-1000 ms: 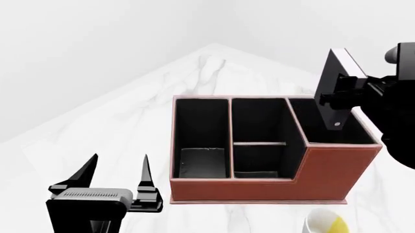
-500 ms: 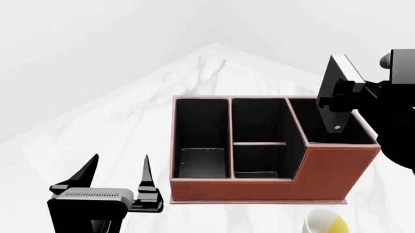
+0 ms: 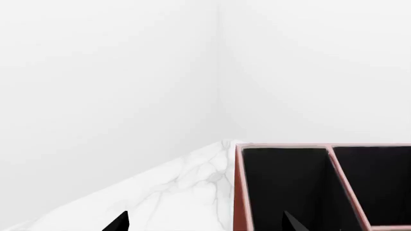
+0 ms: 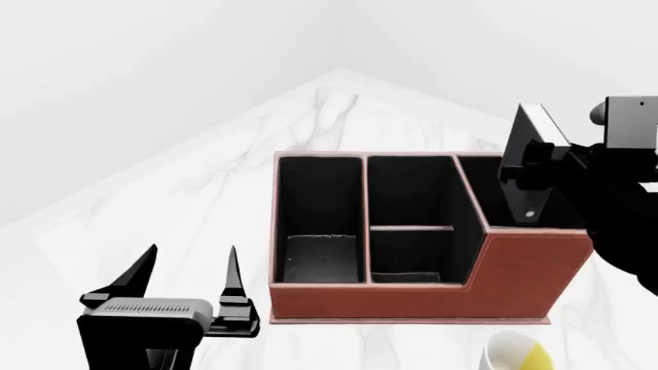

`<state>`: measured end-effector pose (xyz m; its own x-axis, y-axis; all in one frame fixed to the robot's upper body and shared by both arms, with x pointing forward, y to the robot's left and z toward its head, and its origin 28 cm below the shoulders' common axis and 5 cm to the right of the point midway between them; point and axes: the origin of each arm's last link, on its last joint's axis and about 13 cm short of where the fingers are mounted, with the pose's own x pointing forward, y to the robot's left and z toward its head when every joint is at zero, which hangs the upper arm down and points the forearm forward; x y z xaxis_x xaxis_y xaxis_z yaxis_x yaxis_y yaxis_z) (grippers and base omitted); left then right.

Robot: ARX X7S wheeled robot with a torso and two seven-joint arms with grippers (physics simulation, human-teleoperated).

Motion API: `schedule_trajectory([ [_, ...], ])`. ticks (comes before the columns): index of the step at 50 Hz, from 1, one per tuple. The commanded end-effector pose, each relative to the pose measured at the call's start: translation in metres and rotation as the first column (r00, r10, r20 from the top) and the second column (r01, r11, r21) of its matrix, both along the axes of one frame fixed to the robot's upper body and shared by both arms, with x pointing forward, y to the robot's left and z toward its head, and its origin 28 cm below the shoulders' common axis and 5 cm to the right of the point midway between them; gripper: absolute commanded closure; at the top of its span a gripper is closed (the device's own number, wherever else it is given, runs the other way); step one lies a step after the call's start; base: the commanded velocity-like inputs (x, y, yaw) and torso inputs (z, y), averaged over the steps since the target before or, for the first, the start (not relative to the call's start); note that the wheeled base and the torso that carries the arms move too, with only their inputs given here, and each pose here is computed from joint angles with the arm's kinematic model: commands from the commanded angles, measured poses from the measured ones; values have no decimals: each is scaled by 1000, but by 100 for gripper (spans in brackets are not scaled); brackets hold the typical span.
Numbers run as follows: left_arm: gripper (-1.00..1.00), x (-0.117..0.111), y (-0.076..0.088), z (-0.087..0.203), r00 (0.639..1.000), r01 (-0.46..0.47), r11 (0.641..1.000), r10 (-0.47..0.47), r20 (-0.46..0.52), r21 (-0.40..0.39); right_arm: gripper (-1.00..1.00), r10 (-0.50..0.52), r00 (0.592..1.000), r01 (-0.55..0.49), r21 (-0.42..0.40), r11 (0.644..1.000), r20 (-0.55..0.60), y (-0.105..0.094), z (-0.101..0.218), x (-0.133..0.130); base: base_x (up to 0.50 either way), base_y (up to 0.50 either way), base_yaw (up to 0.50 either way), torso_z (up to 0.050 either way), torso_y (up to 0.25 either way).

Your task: Pick up the book and place it in the right compartment of the caddy.

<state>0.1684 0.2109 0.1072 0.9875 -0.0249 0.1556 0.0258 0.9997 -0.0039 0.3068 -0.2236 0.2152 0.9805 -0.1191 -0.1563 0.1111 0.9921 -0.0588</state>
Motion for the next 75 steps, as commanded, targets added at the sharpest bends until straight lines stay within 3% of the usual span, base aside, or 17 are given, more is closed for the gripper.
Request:
schedule_trajectory([
  [1,-100,0,0,0,1000,0,1000,0,-1,0,100,-23,999,24,-26,999,28,-5,0,2,0,0,0,0,10],
  [75,-100,1,0,-2,1000,1,1000,-1,-5,-1,100,-93,994,93,-11,996,-53,-20,-48,16,0,0,0,0,2],
])
